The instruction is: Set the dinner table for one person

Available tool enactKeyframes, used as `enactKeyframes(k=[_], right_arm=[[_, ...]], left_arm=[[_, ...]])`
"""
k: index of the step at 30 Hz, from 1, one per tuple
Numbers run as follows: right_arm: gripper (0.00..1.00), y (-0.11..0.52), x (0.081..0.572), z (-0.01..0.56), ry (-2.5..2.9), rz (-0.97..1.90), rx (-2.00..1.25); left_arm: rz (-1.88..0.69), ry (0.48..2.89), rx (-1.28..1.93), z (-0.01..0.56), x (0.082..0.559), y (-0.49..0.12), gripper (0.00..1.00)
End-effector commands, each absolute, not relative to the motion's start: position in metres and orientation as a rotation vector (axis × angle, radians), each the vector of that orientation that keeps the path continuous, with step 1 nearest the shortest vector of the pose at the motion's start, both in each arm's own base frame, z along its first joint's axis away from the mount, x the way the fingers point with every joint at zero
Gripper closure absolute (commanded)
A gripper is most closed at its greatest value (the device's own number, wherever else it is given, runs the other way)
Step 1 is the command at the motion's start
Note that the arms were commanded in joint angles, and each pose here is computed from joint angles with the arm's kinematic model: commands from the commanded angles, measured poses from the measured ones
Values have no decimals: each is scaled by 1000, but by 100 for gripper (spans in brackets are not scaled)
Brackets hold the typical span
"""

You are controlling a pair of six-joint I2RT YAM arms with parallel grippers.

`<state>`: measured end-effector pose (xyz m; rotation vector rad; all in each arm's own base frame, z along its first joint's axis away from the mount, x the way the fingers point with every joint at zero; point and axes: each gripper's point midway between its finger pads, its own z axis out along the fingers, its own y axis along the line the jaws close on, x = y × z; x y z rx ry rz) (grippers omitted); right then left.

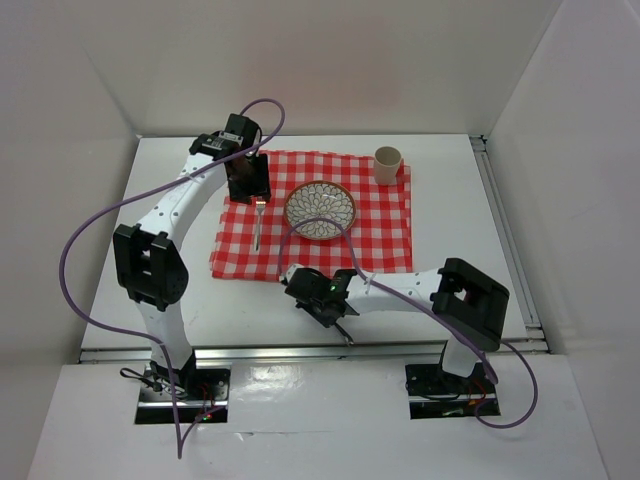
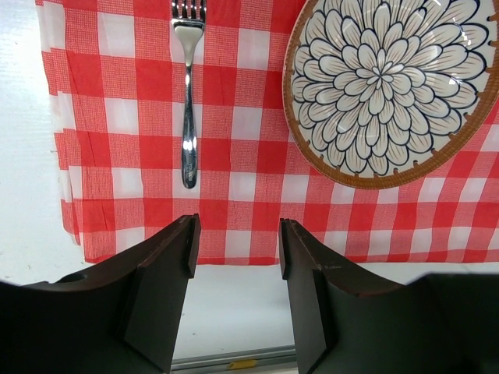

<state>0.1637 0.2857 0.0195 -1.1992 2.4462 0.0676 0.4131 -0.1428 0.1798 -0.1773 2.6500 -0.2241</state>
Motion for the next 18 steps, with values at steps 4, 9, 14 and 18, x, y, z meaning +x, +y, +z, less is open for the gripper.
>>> enactKeyframes(k=[4, 9, 14, 18], right_arm=[[100, 270, 161, 17, 2503, -21, -1172], [100, 268, 163, 22, 2507, -20, -1162], [100, 254, 164, 20, 2510, -112, -1198], [100, 251, 165, 20, 2505, -133, -1211]], left_arm=[[-279, 2604, -176, 198, 410, -148, 39], [-279, 2604, -176, 198, 410, -148, 39], [-287, 2615, -173, 195, 408, -149, 39], [-305, 2609, -181, 196, 409, -151, 39]])
